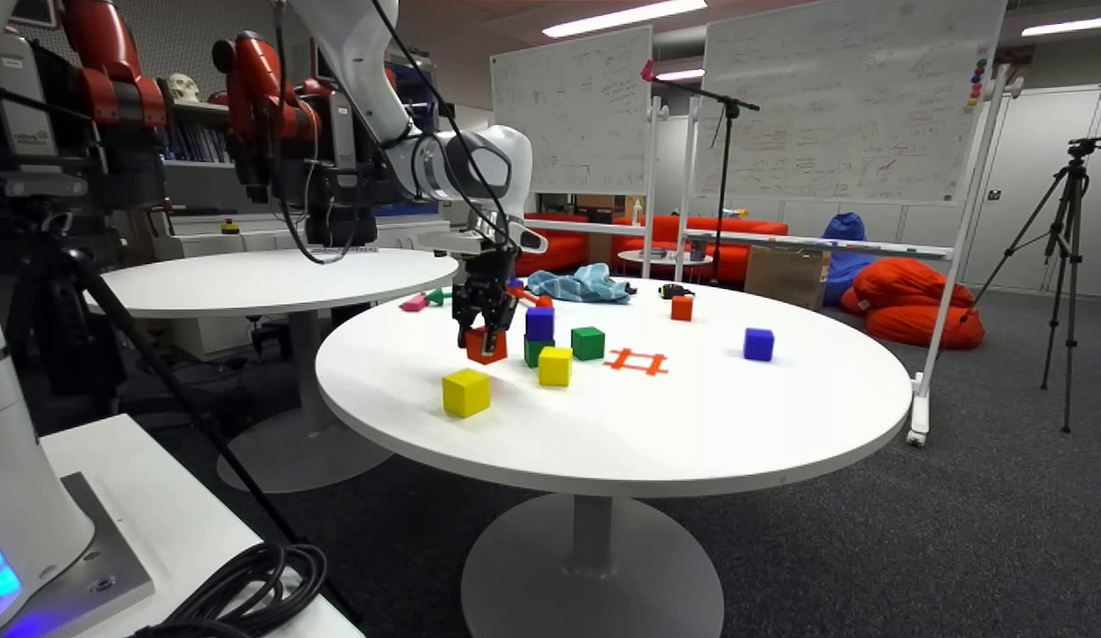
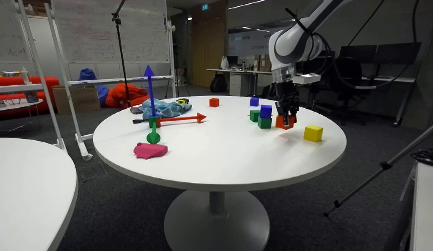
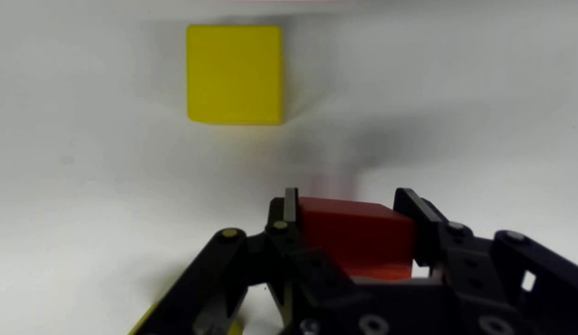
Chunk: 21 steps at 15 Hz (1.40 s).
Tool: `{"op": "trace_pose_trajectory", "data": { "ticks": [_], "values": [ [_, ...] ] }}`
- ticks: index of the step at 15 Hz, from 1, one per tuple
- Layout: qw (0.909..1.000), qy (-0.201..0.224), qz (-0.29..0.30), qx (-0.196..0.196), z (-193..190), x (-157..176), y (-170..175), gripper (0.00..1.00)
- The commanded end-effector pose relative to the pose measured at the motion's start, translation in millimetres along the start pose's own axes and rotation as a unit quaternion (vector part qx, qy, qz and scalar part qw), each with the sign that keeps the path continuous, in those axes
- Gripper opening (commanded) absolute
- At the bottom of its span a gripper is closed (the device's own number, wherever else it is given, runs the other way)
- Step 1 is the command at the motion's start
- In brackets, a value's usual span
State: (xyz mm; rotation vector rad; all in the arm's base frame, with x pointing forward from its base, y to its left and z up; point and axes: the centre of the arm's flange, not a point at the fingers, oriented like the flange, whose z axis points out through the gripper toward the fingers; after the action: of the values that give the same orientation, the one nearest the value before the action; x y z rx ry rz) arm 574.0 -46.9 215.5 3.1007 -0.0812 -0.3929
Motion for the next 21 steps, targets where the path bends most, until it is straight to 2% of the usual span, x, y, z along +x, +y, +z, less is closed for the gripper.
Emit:
{"op": "trace_pose_trajectory", "data": {
  "ticks": [1,4,7,10,13,16,21],
  "values": [
    [0.9995,0.024,0.021,0.000,-24.1,-64.3,21.0,0.29],
    [0.9991,0.029,0.031,0.001,-36.3,-83.5,32.3,0.29],
    [0.9983,0.043,0.040,-0.006,-53.0,-89.4,37.3,0.29],
    [0.9961,0.072,0.033,-0.039,-82.7,-84.9,39.6,0.29],
    [0.9922,0.090,0.022,-0.083,-114.6,-75.1,35.9,0.29],
    [0.9882,0.105,0.007,-0.111,-142.1,-57.6,25.2,0.29],
    [0.9856,0.120,-0.026,-0.116,-176.0,-20.5,-0.9,0.29]
  ]
}}
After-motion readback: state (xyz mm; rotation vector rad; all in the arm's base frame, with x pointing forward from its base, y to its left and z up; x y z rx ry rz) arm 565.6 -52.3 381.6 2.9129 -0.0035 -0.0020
